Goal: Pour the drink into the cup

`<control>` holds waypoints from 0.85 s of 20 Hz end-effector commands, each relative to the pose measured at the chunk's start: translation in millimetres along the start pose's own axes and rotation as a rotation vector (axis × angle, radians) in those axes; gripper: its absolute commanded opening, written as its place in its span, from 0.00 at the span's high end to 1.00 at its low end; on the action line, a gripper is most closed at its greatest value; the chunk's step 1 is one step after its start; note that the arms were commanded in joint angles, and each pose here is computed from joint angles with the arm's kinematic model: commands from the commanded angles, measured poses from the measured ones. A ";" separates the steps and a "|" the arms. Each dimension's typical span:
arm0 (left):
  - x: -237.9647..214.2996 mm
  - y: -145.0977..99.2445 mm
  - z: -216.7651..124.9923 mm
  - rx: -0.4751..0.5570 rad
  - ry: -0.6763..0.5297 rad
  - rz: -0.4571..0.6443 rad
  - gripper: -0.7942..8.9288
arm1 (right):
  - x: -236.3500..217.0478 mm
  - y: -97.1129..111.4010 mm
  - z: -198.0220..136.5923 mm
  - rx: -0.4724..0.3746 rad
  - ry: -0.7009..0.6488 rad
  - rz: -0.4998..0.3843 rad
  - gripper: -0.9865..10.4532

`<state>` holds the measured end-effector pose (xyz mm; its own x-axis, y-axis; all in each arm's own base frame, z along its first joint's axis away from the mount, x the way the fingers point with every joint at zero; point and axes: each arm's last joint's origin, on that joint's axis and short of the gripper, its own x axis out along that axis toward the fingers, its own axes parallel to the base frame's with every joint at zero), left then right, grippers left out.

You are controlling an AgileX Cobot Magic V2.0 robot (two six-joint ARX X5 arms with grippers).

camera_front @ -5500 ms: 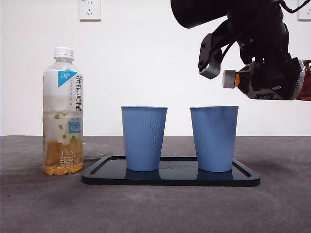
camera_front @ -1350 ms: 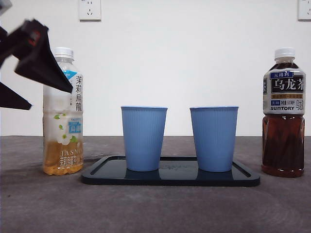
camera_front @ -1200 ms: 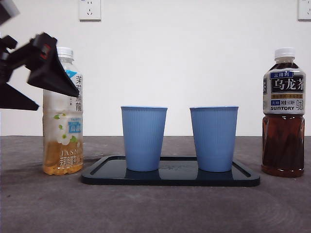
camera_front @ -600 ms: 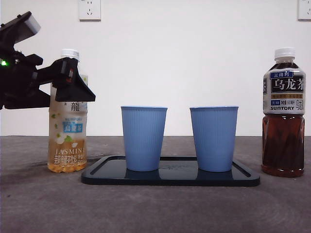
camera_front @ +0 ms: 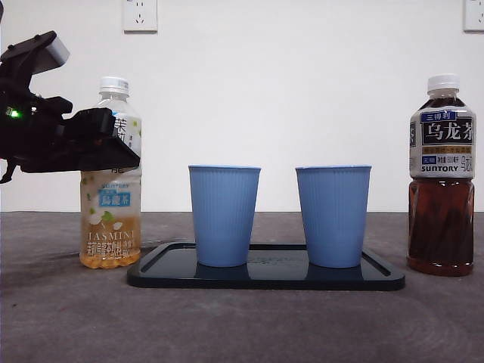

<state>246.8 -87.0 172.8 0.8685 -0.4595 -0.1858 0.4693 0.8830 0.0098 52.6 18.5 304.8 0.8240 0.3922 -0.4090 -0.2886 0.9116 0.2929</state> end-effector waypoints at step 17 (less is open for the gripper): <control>-17.7 -53.0 115.5 0.387 0.603 0.106 0.70 | -2.1 1.3 2.7 0.001 -0.012 0.006 0.47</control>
<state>221.1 -133.0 275.6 0.6815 -0.1224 -0.7215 0.5065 0.7905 0.3444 52.6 18.5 304.8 0.8240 0.3922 -0.4090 -0.2886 0.9116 0.2929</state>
